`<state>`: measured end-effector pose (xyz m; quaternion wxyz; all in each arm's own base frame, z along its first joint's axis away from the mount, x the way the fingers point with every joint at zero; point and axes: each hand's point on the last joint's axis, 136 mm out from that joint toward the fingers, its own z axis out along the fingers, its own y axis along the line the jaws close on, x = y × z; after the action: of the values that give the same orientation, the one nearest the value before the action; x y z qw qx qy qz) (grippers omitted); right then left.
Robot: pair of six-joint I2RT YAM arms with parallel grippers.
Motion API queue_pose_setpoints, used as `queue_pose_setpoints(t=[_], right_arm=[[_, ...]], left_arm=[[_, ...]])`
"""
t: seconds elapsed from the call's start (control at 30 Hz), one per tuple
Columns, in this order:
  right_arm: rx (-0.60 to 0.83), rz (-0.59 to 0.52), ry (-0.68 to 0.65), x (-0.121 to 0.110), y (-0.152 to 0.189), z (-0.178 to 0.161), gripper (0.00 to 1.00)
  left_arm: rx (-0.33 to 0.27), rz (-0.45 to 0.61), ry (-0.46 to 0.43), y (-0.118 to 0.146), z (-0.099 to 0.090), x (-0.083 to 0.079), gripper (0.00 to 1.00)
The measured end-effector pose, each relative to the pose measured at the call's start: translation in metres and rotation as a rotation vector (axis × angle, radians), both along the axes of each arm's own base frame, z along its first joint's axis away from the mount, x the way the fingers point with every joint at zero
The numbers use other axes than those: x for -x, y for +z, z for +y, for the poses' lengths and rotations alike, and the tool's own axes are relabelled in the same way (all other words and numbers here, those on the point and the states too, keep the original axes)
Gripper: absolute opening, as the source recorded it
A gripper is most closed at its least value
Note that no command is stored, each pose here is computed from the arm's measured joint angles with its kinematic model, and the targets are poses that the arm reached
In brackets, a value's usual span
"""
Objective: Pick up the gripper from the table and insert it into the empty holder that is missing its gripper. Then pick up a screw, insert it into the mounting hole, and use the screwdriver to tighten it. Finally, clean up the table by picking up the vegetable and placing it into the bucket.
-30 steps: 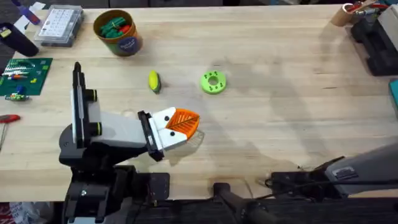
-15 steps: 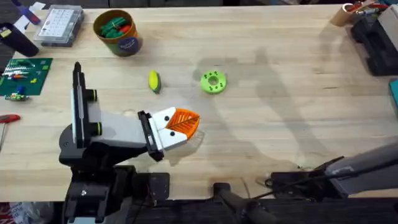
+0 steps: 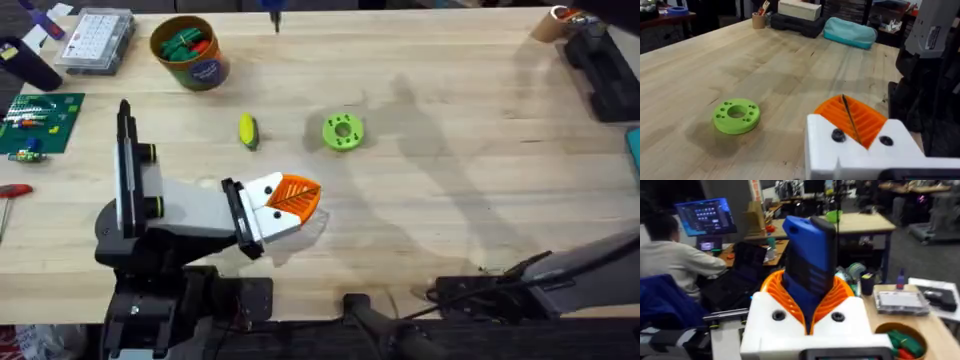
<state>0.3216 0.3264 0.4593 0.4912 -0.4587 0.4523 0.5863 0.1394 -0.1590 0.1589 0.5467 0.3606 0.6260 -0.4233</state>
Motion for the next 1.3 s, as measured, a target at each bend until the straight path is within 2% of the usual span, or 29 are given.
queue_pose_setpoints(t=[0.23, 0.53, 0.97, 1.3], right_arm=[[0.042, 0.026, 0.095, 0.019, -0.016, 0.006, 0.018], [0.052, 0.028, 0.121, 0.042, -0.022, 0.002, 0.018], [0.047, 0.032, 0.174, 0.079, -0.049, 0.019, 0.017], [-0.030, -0.098, 0.183, 0.115, -0.048, 0.009, 0.017]], left_arm=[[0.000, 0.000, 0.000, 0.000, 0.000, 0.000, 0.005], [0.000, 0.000, 0.000, 0.000, 0.000, 0.000, 0.005], [0.000, 0.000, 0.000, 0.000, 0.000, 0.000, 0.005], [0.000, 0.000, 0.000, 0.000, 0.000, 0.000, 0.005]])
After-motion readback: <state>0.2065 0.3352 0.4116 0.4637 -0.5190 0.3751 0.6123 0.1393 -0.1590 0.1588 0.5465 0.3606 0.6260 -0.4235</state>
